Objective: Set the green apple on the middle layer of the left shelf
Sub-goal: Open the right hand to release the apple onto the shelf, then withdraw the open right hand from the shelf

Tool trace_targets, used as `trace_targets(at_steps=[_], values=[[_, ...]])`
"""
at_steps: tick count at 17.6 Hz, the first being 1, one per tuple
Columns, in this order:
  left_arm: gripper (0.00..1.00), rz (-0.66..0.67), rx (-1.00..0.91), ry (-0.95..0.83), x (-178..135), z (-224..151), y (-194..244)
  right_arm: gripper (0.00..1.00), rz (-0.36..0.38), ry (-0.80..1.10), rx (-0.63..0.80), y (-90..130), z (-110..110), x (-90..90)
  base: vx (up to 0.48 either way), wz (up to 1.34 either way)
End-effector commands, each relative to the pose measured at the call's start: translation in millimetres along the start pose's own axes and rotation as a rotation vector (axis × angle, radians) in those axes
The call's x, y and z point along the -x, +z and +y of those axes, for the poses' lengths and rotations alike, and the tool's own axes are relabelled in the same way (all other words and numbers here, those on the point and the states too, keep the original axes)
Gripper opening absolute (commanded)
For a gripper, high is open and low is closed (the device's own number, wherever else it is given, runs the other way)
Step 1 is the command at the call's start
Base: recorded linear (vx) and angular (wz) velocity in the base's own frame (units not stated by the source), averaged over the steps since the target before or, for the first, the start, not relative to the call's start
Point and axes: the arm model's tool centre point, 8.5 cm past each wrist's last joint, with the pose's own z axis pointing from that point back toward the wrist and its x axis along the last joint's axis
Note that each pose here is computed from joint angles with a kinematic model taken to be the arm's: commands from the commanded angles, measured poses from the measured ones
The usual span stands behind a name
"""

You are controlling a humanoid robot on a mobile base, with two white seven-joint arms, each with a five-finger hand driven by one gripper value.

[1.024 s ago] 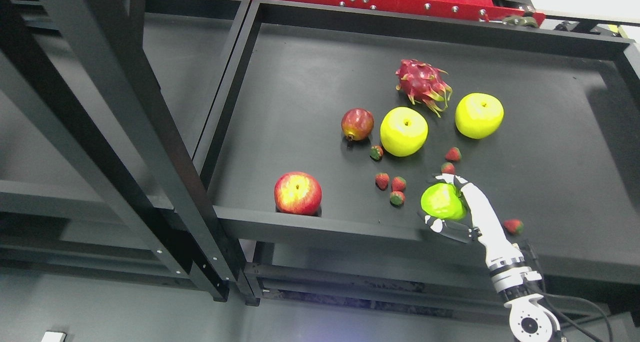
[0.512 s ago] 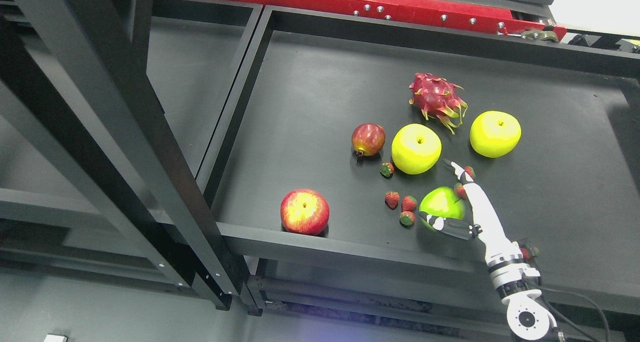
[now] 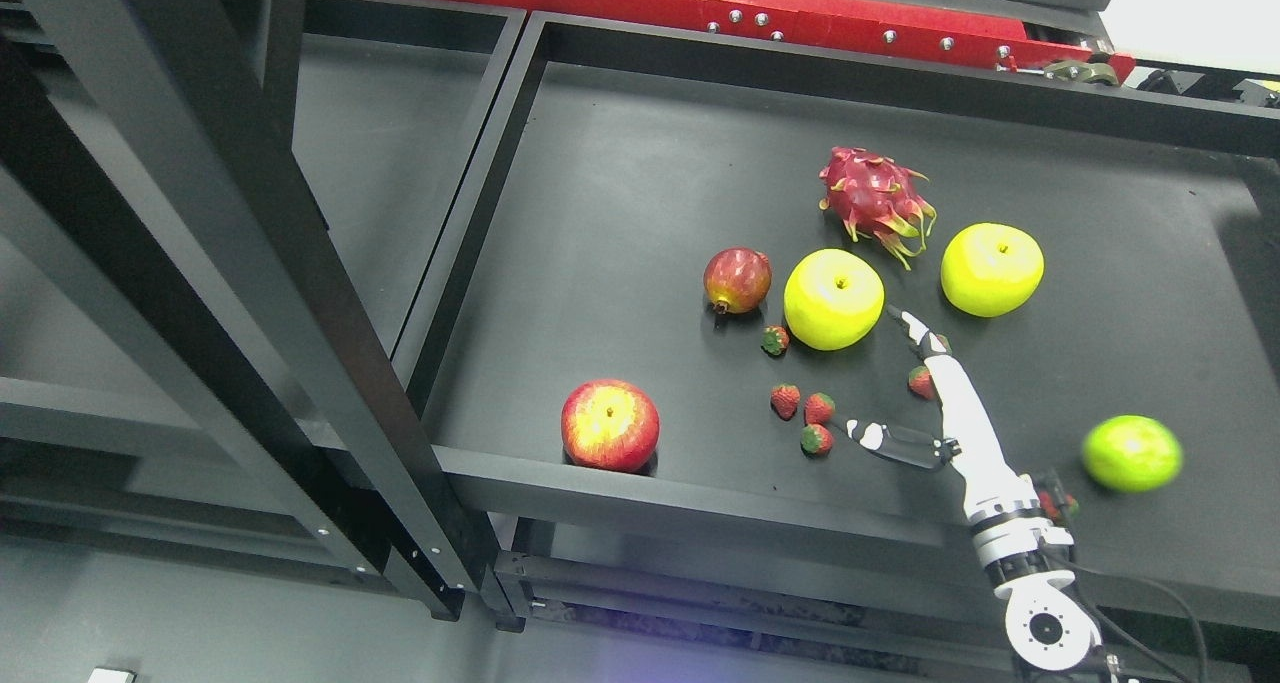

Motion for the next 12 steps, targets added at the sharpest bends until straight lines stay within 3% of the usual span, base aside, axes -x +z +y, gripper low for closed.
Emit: trace_targets(at_steps=[1,6,12], values=[[1.0,-0.022,-0.016,-0.005,-14,11,2,0.99,-0.019,-0.238,0.073,-5,11,-8.9,0.0,0.0],[1.0,-0.022,-0.016,-0.005,-14,11,2,1.0,0.027,-0.393,0.208,-11,9,-9.0,0.0,0.0],[1.0,-0.022,-0.016,-0.003,-14,11,2,1.0,0.03,-0.48,0.184,-4,25,-9.0,0.0,0.0]])
